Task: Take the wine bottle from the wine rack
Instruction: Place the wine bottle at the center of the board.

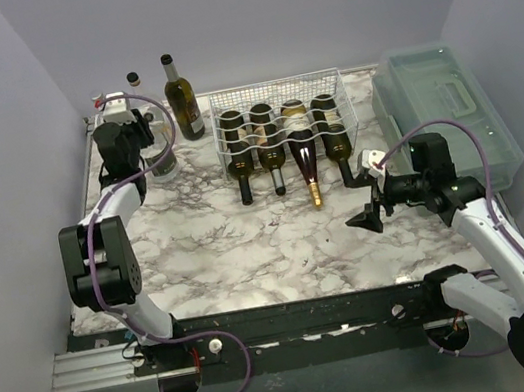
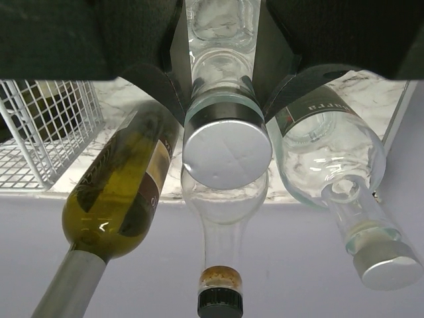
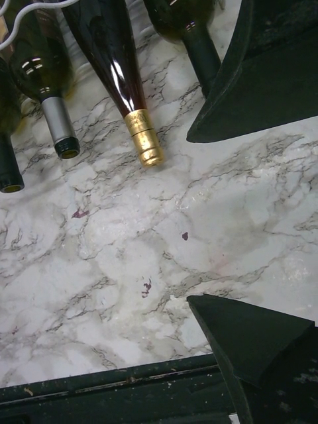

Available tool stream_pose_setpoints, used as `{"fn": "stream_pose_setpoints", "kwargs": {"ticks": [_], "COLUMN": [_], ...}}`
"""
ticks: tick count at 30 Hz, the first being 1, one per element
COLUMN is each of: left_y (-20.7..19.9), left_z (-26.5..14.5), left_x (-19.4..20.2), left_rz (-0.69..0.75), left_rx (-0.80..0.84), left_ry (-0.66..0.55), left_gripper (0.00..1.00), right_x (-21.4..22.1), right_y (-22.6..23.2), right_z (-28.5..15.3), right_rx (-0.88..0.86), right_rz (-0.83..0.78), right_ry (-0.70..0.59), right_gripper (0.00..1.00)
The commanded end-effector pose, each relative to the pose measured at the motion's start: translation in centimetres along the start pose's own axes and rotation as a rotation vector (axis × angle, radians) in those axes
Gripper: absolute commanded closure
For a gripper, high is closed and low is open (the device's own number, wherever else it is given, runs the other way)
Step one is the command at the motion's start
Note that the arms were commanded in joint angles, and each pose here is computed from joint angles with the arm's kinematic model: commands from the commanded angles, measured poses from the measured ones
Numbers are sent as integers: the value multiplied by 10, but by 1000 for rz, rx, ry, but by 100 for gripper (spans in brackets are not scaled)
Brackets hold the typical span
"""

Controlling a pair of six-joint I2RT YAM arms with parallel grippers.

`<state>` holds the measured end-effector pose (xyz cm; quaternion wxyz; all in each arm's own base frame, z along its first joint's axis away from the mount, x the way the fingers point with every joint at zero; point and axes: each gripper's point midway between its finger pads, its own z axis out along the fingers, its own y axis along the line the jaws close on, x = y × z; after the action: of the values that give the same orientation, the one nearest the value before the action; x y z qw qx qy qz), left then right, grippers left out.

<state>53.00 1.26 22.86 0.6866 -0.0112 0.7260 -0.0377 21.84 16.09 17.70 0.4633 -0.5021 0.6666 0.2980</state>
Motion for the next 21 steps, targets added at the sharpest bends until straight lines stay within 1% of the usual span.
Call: {"fn": "stream_pose_setpoints", "kwargs": {"ticks": [1,16,17,20,21], "left_y": [4,15,16,17,19], "left_z": [7,22,23,24,24], "left_x": [-102,-92,-91,-88,-86], "left_rz": [42,38,39,41,39], "left_rx": [5,-13,-17,-22,-28], "left_ry": [-313,-304,-303,-300,-296], "left_gripper": [100,100,96,95,92], "right_x": [0,5,5,5,6], "right_y": [1,0,-1,-1,-1], "right_z": [0,2,2,2,2], "right_rx": [-16,-18,-19,-18,-18], "right_rz": [-4,12,13,12,13], "right_ry": [0,15,16,17,19], "right_gripper": [1,0,0,1,0]}}
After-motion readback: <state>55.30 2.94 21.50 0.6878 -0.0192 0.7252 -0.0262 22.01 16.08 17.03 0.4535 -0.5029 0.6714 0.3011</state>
